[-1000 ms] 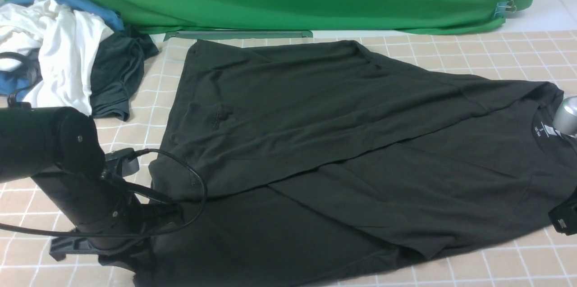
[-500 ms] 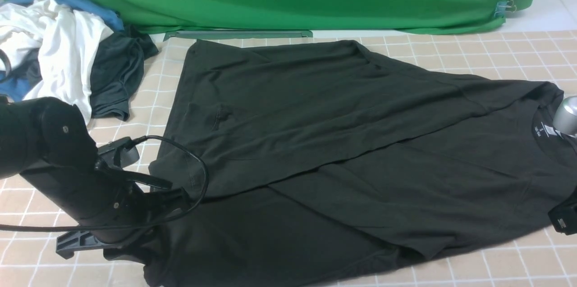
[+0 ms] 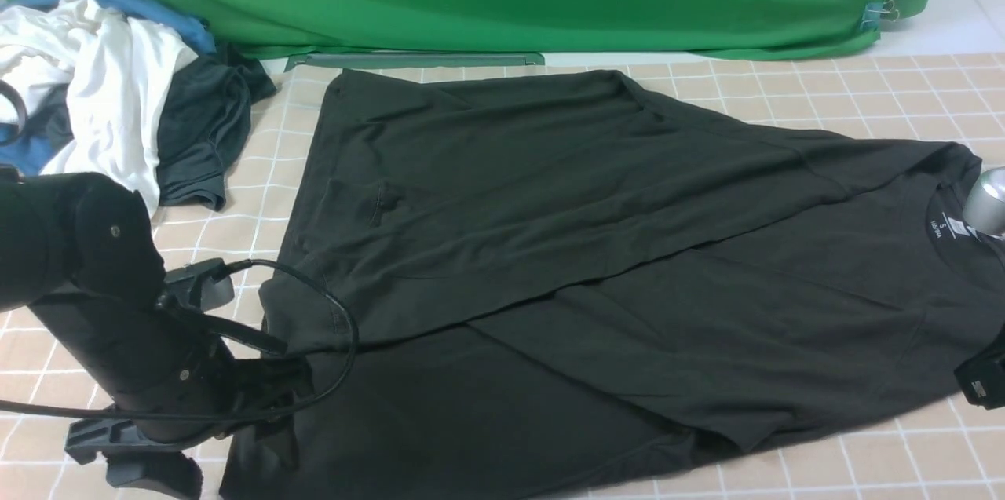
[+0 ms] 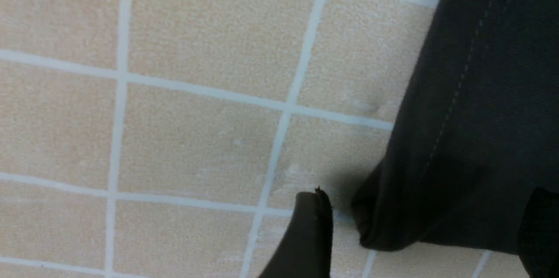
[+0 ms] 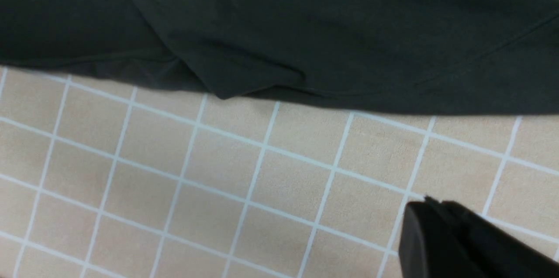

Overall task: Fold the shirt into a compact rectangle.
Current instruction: 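Grasp the near edge of the shirt at its hem and shoulder corners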

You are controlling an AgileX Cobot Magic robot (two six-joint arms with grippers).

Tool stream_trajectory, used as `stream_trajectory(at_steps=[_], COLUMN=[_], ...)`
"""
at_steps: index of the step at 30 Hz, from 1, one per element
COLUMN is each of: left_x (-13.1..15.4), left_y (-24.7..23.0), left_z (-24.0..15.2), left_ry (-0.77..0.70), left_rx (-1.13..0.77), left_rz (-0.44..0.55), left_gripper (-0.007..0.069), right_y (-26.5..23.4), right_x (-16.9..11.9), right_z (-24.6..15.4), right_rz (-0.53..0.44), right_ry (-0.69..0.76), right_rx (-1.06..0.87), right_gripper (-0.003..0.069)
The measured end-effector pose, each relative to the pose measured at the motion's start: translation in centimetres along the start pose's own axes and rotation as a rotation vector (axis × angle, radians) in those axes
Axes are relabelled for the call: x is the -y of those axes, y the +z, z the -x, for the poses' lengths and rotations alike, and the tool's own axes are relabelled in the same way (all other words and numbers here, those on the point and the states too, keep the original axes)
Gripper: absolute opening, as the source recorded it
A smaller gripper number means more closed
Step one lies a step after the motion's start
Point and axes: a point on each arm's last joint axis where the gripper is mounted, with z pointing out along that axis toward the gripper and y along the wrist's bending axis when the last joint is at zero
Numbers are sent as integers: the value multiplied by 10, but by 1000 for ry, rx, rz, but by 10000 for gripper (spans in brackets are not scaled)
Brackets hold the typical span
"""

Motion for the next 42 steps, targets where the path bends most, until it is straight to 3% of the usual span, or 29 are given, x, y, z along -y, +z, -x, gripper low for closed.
stream_trajectory(at_steps=[15, 26, 42], left_x=[-7, 4, 6], left_y=[20, 14, 14], left_z=[-15, 1, -6], left_ry=[-43, -58, -95], left_rx=[31, 96, 13], left_rz=[-31, -99, -124], left_gripper=[575, 575, 567], right_y=[0, 0, 0], right_x=[0, 0, 0], right_z=[1, 1, 1], right_rz=[0, 0, 0], right_ry=[1, 1, 1], right_rx=[7, 7, 7], right_gripper=[29, 29, 29])
